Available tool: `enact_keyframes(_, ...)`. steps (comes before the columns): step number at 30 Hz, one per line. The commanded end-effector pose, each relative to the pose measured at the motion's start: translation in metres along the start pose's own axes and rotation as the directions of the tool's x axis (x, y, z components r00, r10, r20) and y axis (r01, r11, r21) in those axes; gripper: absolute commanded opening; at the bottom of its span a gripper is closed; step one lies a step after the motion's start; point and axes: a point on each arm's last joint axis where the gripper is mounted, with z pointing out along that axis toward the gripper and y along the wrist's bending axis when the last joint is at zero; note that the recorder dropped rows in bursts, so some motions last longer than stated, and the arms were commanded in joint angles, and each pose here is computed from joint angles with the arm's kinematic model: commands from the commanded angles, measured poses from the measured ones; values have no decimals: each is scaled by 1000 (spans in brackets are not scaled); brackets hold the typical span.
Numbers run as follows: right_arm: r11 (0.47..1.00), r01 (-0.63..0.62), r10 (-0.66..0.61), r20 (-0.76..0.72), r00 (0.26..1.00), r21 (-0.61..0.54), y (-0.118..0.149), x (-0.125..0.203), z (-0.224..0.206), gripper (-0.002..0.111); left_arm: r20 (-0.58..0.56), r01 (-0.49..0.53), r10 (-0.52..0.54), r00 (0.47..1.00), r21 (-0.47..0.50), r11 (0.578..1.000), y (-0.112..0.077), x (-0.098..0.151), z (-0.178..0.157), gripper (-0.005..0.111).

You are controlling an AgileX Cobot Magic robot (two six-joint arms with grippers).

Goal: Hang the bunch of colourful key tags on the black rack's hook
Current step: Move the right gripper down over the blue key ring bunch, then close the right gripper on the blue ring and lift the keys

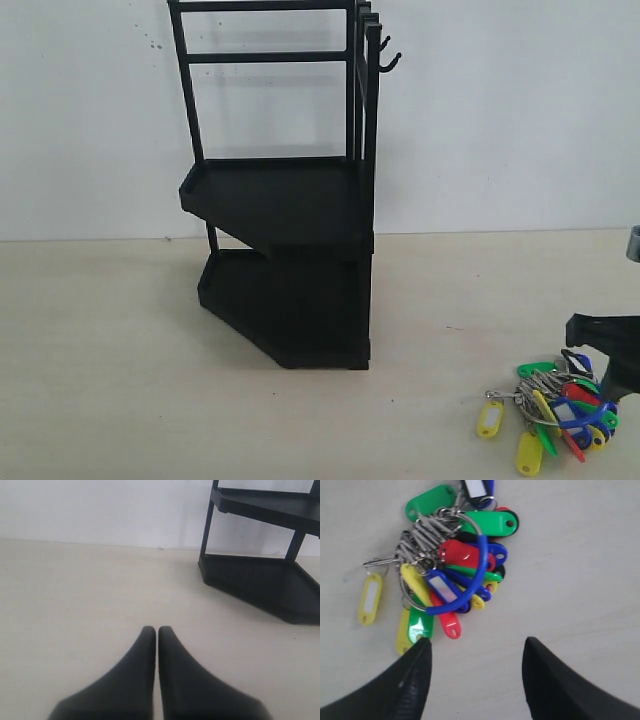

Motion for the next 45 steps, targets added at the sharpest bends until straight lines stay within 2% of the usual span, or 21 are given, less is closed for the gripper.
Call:
enact_keyframes(1,999,-1,2,-20,1000,34,-10,-5,10,53,11,-8,8,1000,-1,1000,0,-1,0,4)
enact_keyframes(9,1000,10,-9,-56,998,15,-7,-5,32,53,11,-8,8,1000,-1,1000,0,-1,0,4)
enact_keyframes(24,999,-34,34,8,999,-20,-3,-13,80,53,11,-8,8,1000,-1,1000,0,-1,0,4)
enact_keyframes(32,999,-39,40,30,999,-26,-3,-15,93,52,11,-8,8,1000,-1,1000,0,-1,0,4)
enact_keyframes(33,999,-39,40,30,999,-26,-3,-15,93,47,11,-8,8,1000,-1,1000,0,-1,0,4)
enact_keyframes(36,999,-39,40,30,999,-26,-3,-15,93,14,11,-8,8,1000,-1,1000,0,-1,0,4)
enact_keyframes(38,999,-39,40,27,999,-25,-3,-15,93,3,11,-8,8,1000,-1,1000,0,-1,0,4)
enact_keyframes(39,999,-39,39,19,999,-22,-3,-14,93,0,11,-8,8,1000,-1,1000,0,-1,0,4)
enact_keyframes(41,999,-39,39,20,999,-23,-3,-14,90,0,11,-8,8,1000,-1,1000,0,-1,0,4)
enact_keyframes(45,999,-4,7,74,997,-46,-1,-19,60,0,11,-8,8,1000,-1,1000,0,-1,0,4)
